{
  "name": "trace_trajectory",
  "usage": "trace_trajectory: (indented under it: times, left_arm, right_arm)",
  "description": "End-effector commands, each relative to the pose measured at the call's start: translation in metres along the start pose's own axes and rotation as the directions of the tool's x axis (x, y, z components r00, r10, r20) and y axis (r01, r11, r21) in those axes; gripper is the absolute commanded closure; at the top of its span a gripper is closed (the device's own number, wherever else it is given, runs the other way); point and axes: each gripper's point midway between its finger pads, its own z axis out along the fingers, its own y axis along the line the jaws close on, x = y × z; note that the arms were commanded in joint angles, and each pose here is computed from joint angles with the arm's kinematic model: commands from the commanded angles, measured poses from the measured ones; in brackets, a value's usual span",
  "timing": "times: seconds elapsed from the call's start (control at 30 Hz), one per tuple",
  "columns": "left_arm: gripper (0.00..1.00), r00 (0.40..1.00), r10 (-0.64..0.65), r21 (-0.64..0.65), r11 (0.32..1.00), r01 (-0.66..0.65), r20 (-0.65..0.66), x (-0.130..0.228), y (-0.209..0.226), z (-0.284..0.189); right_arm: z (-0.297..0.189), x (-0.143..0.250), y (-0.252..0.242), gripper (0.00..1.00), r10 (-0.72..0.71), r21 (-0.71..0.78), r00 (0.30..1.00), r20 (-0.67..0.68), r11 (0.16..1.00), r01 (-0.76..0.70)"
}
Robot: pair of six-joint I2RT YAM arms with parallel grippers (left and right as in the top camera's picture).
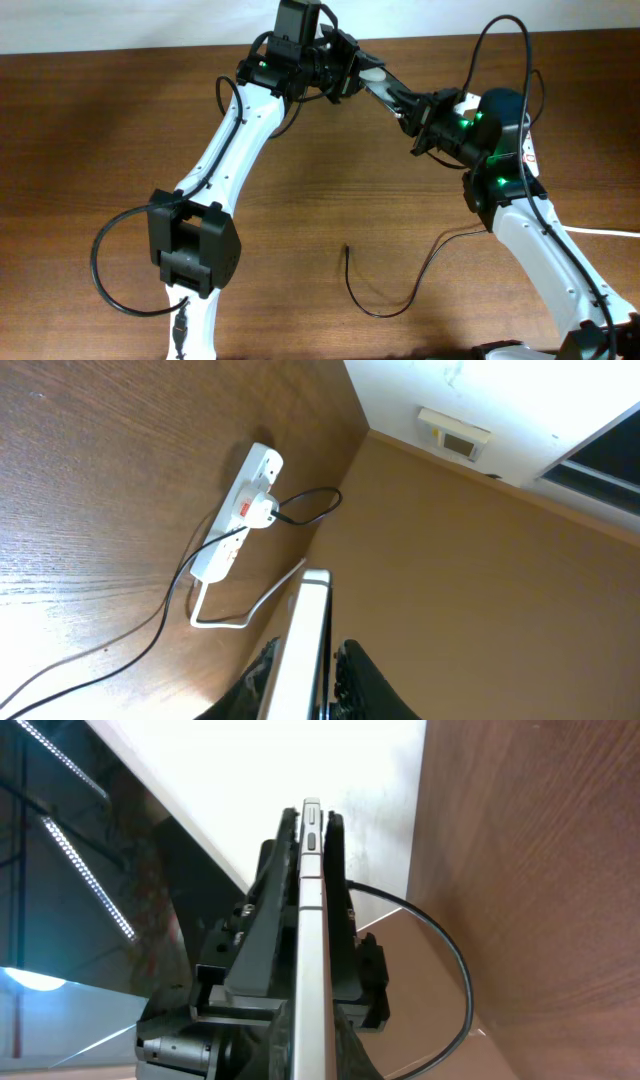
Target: Plug charger to phone and switch on socket
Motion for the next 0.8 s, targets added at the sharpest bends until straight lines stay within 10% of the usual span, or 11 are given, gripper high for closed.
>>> trace_trajectory:
  times: [0.0,0.27,0.33,0.43,0.77]
  left_arm:
    - [0.87,1.000,0.015,0.014,1.000,-0.015,0.010,-0.001,-0.007,-0.001]
    - [1.00,1.000,0.015,0.012,1.000,-0.015,0.025,-0.004,-0.006,-0.002]
    - [1.00,1.000,0.015,0.012,1.000,-0.015,0.025,-0.004,-0.006,-0.002]
    - [1.00,1.000,0.015,0.012,1.000,-0.015,0.025,-0.004,-0.006,-0.002]
    - [1.00,0.997,0.071,0.027,0.997,-0.071,-0.003,-0.053,0.009,-0.058]
  right_arm:
    - [-0.003,0.008,0.013,0.96,-0.023,-0.025,0.999,-0.031,0.999,0.023]
    - [-0.003,0.008,0.013,0.88,-0.024,-0.025,0.999,-0.031,0.999,0.023]
    - [-0.003,0.008,0.013,0.65,-0.023,-0.025,0.999,-0.031,0.999,0.023]
    - [-0.003,0.008,0.013,0.01,-0.023,-0.025,0.999,-0.032,0.999,0.023]
    - [-0.004,0.018,0.008,0.01,-0.168,-0.013,0.982,-0.089,0.986,0.167]
